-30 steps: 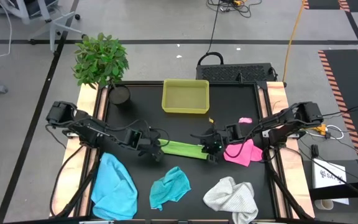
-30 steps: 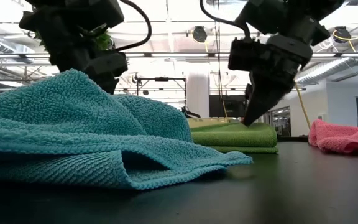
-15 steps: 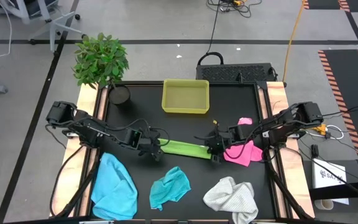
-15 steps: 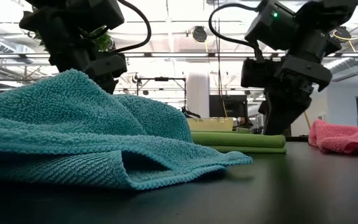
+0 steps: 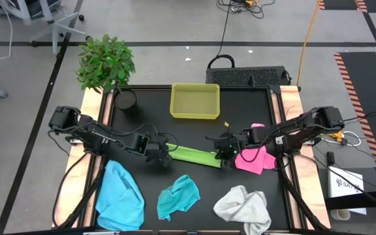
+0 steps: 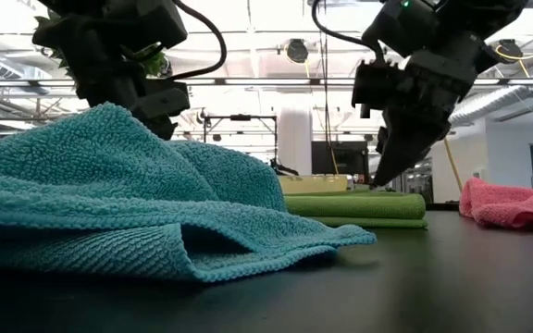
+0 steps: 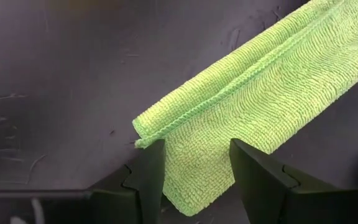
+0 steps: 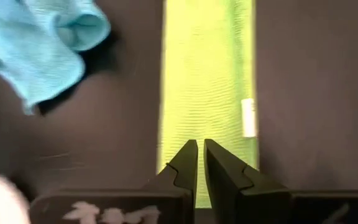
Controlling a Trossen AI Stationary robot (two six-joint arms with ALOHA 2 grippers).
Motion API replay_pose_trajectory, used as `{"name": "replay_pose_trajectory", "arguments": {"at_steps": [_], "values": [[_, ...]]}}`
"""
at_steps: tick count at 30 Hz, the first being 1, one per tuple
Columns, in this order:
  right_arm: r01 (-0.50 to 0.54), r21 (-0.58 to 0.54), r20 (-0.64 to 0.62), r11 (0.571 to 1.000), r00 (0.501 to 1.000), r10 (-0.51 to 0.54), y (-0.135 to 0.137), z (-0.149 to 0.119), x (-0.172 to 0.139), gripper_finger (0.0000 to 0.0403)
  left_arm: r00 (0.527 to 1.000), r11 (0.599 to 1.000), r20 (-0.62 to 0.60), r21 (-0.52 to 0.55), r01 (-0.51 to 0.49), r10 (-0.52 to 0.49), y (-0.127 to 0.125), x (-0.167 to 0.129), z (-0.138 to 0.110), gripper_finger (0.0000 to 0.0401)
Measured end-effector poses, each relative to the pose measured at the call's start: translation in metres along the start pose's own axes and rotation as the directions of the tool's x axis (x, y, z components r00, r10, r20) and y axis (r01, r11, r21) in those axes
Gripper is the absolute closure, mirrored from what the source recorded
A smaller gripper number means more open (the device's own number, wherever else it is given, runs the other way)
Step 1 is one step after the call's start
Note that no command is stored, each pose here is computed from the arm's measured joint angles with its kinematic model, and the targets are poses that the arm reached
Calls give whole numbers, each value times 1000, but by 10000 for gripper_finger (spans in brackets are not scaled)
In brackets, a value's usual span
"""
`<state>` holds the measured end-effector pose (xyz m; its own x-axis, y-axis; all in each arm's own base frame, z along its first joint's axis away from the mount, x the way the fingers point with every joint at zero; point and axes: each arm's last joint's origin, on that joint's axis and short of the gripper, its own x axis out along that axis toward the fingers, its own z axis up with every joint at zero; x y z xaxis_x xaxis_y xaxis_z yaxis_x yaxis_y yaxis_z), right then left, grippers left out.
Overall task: Fold microfiber towels
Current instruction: Fold the green microfiber cloth
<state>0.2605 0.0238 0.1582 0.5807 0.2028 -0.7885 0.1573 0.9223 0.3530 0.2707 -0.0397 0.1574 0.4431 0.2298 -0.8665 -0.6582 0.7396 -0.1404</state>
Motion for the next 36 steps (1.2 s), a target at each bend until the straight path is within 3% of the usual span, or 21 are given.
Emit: {"name": "replay_pose_trajectory", "arguments": {"at_steps": [7,15,36], "values": [[21,-11,-17,1000,1000,-22,2,-5,5,385,1000,1000,-5,-1,2,-2,-1,1,-1,219],[152,-7,-19,988,988,-153,-22,-14,7,385,1000,1000,-2,-9,0,0,-1,1,-1,219],[234,-11,49,972,971,-233,-69,0,-5,385,998,999,53,-41,-19,21,9,8,16,219]]}}
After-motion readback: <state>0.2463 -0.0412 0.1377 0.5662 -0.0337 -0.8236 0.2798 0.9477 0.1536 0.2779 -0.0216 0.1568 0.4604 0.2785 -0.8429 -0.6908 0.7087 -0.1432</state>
